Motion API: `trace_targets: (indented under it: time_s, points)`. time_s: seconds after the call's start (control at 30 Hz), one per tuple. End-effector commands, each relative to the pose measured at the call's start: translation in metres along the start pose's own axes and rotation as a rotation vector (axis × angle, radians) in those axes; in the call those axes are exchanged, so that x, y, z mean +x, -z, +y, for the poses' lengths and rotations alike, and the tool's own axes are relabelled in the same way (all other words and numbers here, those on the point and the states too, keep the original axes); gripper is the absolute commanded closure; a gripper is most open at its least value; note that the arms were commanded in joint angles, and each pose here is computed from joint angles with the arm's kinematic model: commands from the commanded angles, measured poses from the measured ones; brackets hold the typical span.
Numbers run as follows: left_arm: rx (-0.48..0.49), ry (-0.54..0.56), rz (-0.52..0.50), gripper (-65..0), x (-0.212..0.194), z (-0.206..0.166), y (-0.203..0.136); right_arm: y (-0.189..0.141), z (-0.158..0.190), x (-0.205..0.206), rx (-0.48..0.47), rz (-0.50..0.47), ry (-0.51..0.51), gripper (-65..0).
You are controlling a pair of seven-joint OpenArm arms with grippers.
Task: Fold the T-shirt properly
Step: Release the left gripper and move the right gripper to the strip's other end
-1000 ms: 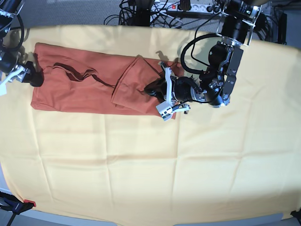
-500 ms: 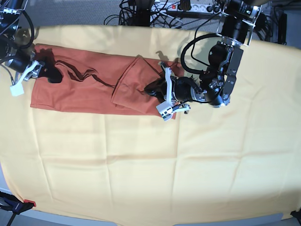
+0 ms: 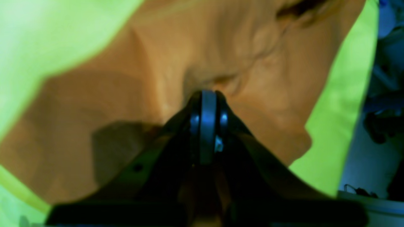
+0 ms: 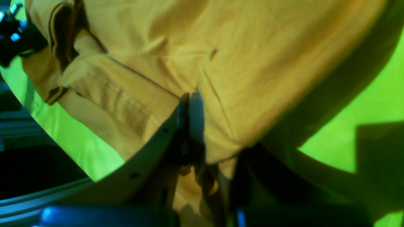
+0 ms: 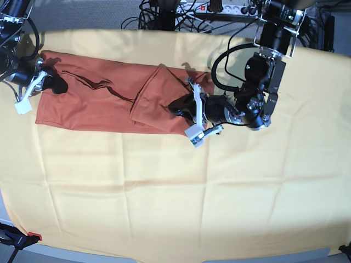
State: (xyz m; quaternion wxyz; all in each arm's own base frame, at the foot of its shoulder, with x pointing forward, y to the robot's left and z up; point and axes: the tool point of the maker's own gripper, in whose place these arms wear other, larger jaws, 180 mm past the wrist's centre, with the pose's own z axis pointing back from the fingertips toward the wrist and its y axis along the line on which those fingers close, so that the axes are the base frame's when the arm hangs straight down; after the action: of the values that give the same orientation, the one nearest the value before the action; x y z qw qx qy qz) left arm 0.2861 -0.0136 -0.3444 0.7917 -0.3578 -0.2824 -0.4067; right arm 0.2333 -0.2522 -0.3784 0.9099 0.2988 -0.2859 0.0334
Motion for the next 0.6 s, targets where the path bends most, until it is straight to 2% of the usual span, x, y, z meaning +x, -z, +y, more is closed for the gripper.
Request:
trace_targets:
  time_s: [0.0, 0.17, 0.33, 0.57]
  points:
    - [-0.004, 0.032, -0.065, 0.0, 0.025, 0.003, -0.010, -0.008, -0.004, 0.011, -0.021, -0.016, -0.027, 0.0]
    - [0.035, 0.018, -0.160, 0.0, 0.053, 0.024, -0.039, -0.011, 0.005, 0.022, -0.022, -0.031, -0.081, 0.0]
    - [0.122, -0.032, -0.228, 0.0, 0.055, 0.050, -0.070, -0.015, 0.017, 0.036, -0.040, -0.044, -0.169, 0.0]
    - [0.179, -0.059, -0.157, 0.0, 0.022, 0.065, -0.093, -0.023, 0.048, 0.059, -0.032, -0.094, -0.309, 0.0]
